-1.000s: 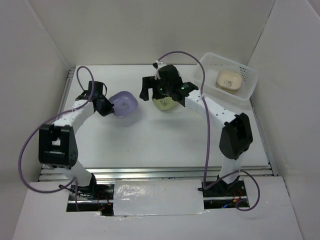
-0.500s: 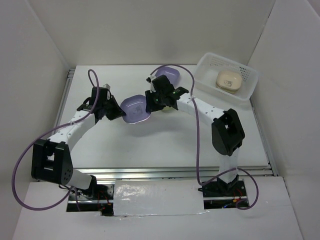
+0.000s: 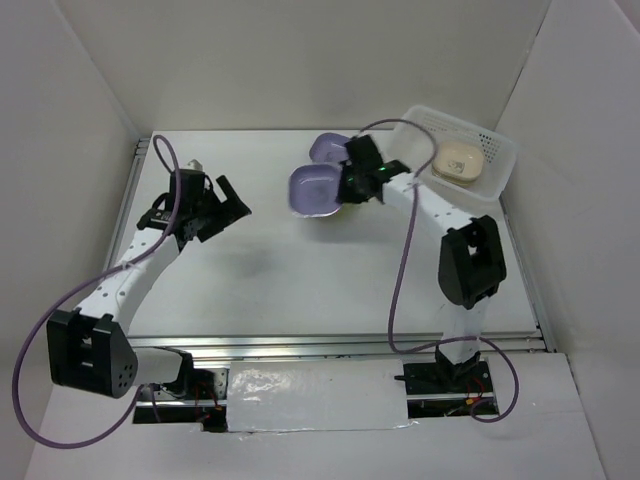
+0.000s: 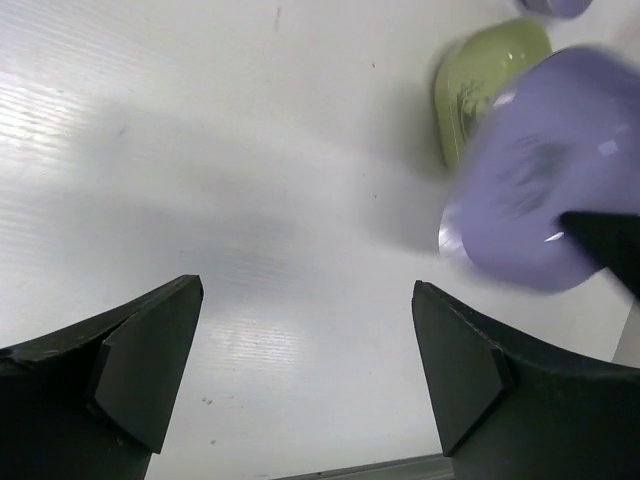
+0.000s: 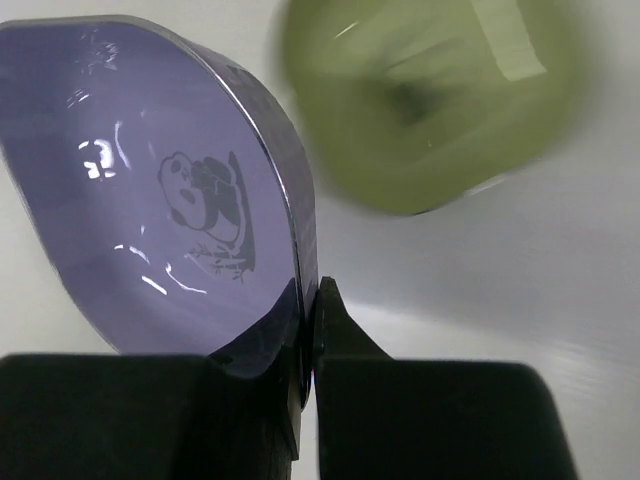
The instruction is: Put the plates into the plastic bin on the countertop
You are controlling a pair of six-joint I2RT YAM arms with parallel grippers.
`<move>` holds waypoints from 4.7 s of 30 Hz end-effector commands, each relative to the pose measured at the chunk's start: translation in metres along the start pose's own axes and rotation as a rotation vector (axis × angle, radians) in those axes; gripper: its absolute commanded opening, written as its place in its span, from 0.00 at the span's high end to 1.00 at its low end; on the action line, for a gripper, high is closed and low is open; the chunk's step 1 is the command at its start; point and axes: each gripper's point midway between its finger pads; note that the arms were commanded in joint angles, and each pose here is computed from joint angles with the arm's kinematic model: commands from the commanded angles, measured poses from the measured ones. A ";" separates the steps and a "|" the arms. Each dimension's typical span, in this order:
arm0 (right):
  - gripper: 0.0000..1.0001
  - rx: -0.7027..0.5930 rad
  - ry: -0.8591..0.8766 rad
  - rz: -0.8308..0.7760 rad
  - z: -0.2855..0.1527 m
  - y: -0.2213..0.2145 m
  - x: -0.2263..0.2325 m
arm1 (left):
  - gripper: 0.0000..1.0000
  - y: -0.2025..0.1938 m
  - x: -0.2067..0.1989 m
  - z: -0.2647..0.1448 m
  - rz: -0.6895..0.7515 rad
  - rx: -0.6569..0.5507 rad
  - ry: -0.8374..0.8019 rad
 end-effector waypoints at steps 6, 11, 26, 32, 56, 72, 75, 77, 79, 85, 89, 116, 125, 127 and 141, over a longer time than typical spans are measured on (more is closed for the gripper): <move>1.00 -0.438 -0.368 0.485 -0.097 0.208 -0.233 | 0.01 0.000 -0.008 -0.011 -0.026 -0.057 -0.009; 1.00 -0.436 -0.408 0.566 -0.101 0.254 -0.321 | 0.01 0.005 -0.029 0.004 0.037 -0.043 -0.027; 0.00 -0.501 -0.383 0.599 -0.142 0.273 -0.345 | 0.01 0.015 -0.095 0.112 0.174 0.087 -0.049; 0.00 -0.590 -0.344 0.483 -0.194 0.255 -0.261 | 0.01 0.009 -0.130 0.154 0.115 0.104 -0.135; 0.01 -0.117 0.134 0.004 -0.045 0.063 -0.058 | 1.00 -0.042 -0.119 0.087 0.257 0.058 0.032; 1.00 -0.161 0.055 0.194 -0.043 0.057 -0.080 | 0.01 -0.007 -0.116 0.032 0.222 -0.023 0.026; 1.00 -0.294 -0.157 0.322 -0.063 0.116 -0.154 | 0.01 -0.003 -0.094 0.029 0.193 -0.022 0.101; 1.00 -0.329 -0.275 0.389 -0.077 0.156 -0.206 | 0.01 -0.003 -0.084 0.025 0.194 -0.027 0.117; 1.00 -0.381 -0.301 0.374 -0.097 0.196 -0.226 | 0.01 -0.003 -0.081 0.024 0.198 -0.034 0.102; 1.00 -0.370 -0.434 0.407 -0.089 0.253 -0.321 | 0.01 0.004 -0.083 0.040 0.233 -0.003 0.088; 0.97 -0.399 -0.494 0.446 -0.095 0.260 -0.362 | 0.01 0.012 -0.085 0.057 0.252 0.016 0.098; 0.00 -0.481 -0.022 0.318 -0.156 0.111 -0.117 | 0.01 0.061 -0.155 0.246 -0.075 -0.096 -0.152; 0.00 -0.508 0.077 0.263 -0.199 0.037 -0.094 | 0.01 0.073 -0.142 0.312 -0.252 -0.200 -0.140; 0.00 -0.507 0.107 0.252 -0.205 0.027 -0.091 | 0.01 0.065 -0.134 0.325 -0.262 -0.182 -0.080; 0.00 -0.556 0.193 0.229 -0.238 0.013 -0.085 | 0.99 0.030 -0.119 0.357 -0.238 -0.111 -0.055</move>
Point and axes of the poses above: each gripper's point midway between its finger pads, its own z axis out along the fingers, its own x axis along the line the jaws close on, y = z × x, and after that the axes turned 11 degrees about z, right-handed
